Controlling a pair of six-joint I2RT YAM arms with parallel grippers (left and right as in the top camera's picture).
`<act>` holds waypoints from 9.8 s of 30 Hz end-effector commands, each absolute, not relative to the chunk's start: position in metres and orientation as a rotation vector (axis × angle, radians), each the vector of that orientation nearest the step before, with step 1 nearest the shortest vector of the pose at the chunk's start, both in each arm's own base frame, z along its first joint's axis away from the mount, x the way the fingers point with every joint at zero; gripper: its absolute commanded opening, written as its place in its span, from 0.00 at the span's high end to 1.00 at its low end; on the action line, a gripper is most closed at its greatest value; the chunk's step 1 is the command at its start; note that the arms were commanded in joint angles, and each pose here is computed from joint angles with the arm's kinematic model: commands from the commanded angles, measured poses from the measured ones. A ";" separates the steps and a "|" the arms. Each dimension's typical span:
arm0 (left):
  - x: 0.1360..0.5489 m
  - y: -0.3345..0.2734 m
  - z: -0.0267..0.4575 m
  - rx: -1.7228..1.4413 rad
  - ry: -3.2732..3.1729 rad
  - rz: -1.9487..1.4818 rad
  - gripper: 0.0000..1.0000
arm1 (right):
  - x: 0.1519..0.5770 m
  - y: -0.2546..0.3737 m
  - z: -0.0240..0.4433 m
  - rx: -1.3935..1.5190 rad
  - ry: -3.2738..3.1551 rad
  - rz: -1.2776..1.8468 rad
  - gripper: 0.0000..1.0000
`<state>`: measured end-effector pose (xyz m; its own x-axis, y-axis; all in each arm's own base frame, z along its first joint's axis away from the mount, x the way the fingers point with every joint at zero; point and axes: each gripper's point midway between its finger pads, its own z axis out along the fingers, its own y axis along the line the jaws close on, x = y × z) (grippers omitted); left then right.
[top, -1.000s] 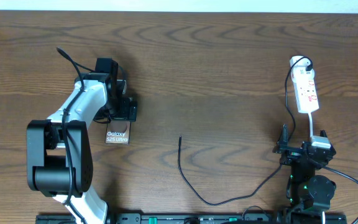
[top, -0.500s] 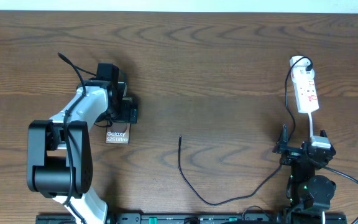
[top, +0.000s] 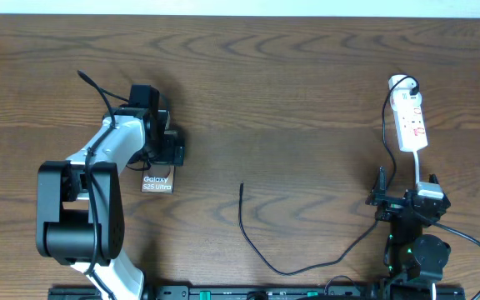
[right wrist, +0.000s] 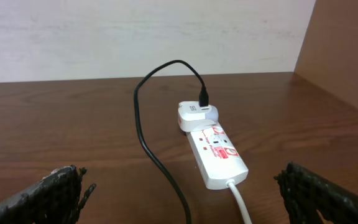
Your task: Plug charger to phone and switch on socket
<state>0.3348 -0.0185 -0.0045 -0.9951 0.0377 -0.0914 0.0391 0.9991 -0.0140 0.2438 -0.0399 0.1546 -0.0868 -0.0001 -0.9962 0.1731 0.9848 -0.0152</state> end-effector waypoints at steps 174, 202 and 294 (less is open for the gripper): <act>0.370 -0.150 0.232 -1.069 2.458 -2.401 0.93 | 0.243 -0.041 0.154 0.130 1.654 -0.156 0.01; 0.370 -0.150 0.232 -1.060 2.458 -2.398 0.93 | 0.244 -0.041 0.154 0.130 1.654 -0.154 0.01; 0.405 -0.289 0.216 -0.857 2.566 -1.932 0.93 | 0.382 0.224 0.207 -0.186 2.229 0.808 0.62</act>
<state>0.4044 -0.2861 0.1901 -0.8241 -0.3151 0.4707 -0.5457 0.2190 -0.8089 0.3799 0.2210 0.1966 -0.7251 0.1016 -0.6811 -0.3515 0.7959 0.4929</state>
